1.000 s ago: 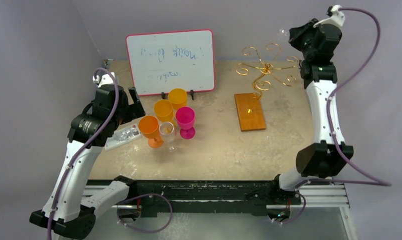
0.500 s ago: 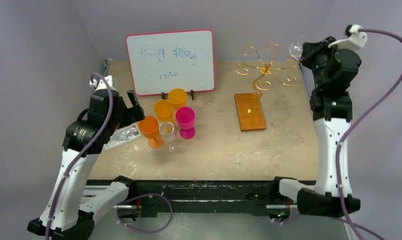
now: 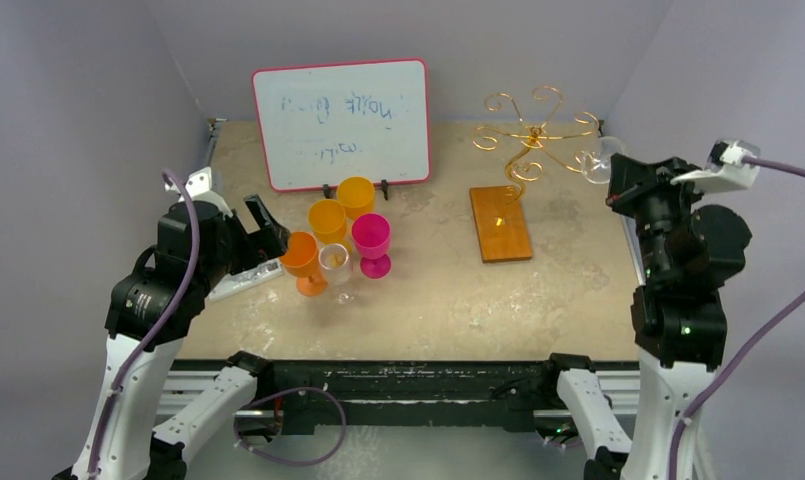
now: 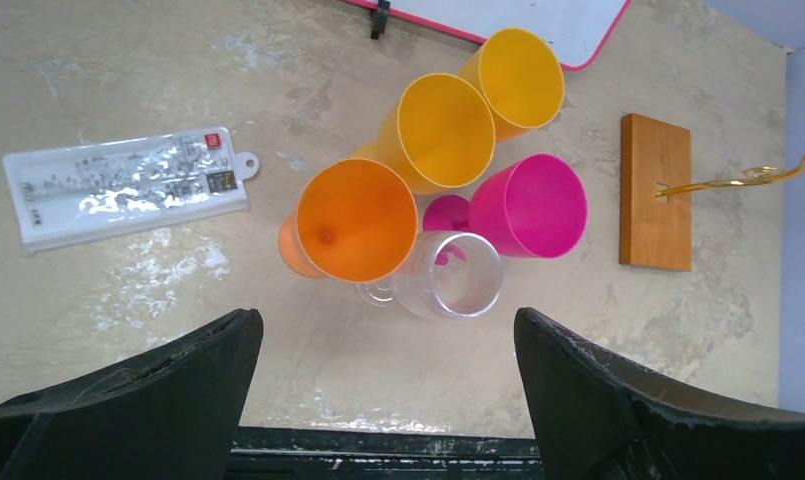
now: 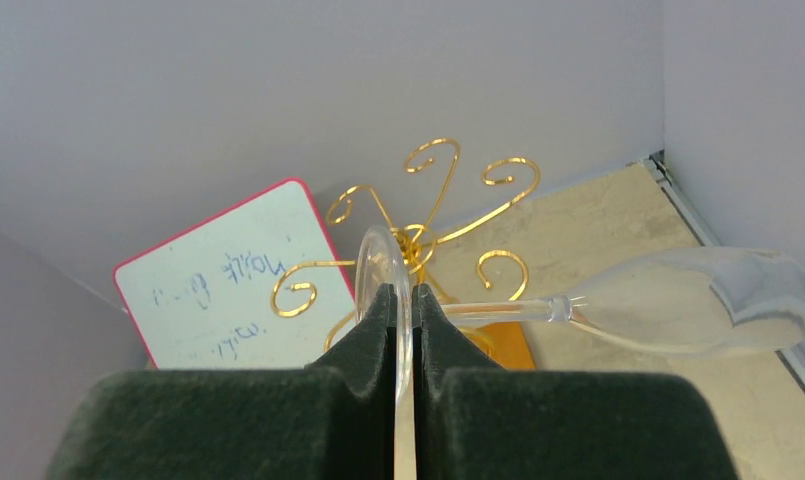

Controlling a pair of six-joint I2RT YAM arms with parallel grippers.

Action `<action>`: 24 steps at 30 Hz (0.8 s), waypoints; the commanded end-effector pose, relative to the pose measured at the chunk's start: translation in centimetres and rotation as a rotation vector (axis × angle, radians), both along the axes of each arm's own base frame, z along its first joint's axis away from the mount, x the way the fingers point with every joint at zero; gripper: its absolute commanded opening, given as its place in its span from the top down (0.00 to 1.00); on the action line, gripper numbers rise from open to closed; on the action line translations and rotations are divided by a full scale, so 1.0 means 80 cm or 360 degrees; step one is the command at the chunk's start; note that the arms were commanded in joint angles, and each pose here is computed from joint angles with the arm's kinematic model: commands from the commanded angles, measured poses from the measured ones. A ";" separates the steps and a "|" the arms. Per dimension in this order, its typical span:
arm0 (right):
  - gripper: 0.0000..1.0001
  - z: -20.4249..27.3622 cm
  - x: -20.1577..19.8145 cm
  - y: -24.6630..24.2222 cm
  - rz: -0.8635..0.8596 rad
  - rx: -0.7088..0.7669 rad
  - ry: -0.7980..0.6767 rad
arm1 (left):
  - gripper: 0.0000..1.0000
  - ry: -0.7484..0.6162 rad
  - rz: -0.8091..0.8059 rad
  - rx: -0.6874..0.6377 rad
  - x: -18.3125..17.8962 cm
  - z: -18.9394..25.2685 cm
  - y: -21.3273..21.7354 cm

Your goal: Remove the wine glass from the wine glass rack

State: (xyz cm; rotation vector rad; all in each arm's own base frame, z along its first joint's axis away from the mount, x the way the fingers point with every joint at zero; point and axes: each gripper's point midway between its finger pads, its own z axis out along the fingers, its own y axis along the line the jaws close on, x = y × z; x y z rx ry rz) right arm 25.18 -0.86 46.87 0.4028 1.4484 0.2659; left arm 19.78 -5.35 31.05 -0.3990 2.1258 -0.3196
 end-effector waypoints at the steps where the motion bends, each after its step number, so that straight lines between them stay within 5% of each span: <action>1: 1.00 -0.013 -0.028 0.007 0.0040 -0.0041 0.0028 | 0.04 -0.0108 -0.0040 -0.0171 -0.004 0.017 -0.015; 24: 1.00 -0.162 -0.069 0.131 0.0952 0.0202 0.0382 | 0.05 -0.0243 -0.0452 -0.0612 0.004 0.046 -0.098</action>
